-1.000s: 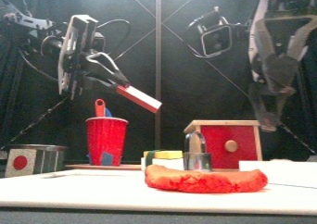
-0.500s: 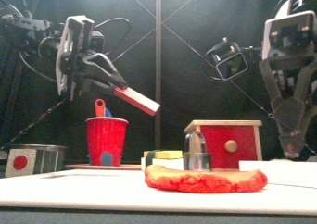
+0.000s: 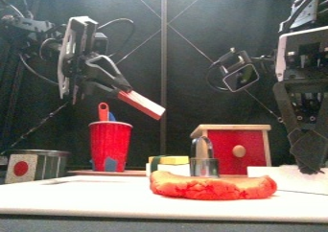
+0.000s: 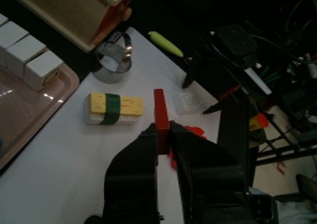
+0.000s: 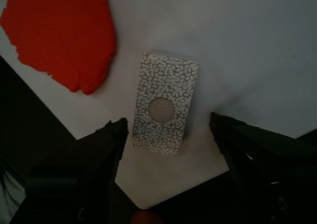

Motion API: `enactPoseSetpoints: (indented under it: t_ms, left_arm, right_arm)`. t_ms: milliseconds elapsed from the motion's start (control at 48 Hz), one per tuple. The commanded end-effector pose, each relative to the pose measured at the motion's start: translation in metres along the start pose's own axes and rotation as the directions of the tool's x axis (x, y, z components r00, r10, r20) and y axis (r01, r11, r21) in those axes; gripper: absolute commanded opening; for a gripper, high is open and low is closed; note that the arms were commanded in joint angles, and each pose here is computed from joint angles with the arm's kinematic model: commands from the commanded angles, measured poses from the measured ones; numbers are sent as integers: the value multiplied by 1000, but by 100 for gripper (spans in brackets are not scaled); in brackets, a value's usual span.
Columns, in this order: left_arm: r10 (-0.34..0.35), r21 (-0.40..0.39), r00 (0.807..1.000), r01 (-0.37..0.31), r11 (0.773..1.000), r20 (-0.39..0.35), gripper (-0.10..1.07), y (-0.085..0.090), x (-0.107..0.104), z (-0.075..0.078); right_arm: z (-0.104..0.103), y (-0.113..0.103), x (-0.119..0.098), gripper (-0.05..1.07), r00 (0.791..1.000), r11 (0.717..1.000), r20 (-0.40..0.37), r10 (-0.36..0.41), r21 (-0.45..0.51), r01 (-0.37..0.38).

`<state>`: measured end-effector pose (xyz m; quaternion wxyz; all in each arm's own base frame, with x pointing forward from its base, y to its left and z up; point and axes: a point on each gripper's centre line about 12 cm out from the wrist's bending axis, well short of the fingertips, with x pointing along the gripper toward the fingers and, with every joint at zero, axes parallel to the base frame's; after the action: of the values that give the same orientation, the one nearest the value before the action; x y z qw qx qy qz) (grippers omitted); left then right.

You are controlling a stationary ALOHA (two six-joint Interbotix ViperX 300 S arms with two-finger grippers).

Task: Assemble salmon sushi

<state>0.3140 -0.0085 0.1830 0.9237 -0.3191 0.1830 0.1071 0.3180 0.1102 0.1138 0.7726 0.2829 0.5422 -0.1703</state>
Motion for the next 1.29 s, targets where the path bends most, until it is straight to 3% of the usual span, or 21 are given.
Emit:
enactPoseSetpoints:
  t_ms: [0, 250, 583, 750, 979, 1271]
  left_arm:
    - [-13, 1, 1000, 13, 1000, 19, 39, -4, -1, 6]
    - [-12, 2, 1000, 12, 1000, 19, 39, -4, -1, 6]
    - [-12, 0, 1000, 12, 1000, 20, 39, -3, -1, 6]
    - [-21, -11, 999, 22, 1000, 36, 39, -6, -2, 10]
    - [-21, -84, 998, 26, 996, 60, 39, -8, -5, 15]
    - [-57, -165, 994, 71, 984, 89, 39, -24, -2, 26]
  right_arm:
    - [13, 22, -11, 100, 998, 999, 31, 46, -1, -46]
    - [9, 24, -7, 96, 1000, 999, 5, -20, -26, 20]
    - [9, 22, -8, 73, 999, 998, 13, -38, -53, 39]
    - [21, 17, -21, 71, 994, 989, 81, -69, -124, 78]
    - [51, 5, -41, 71, 975, 976, 201, -91, -178, 128]
    - [78, -3, -47, 71, 947, 957, 301, -111, -223, 183]
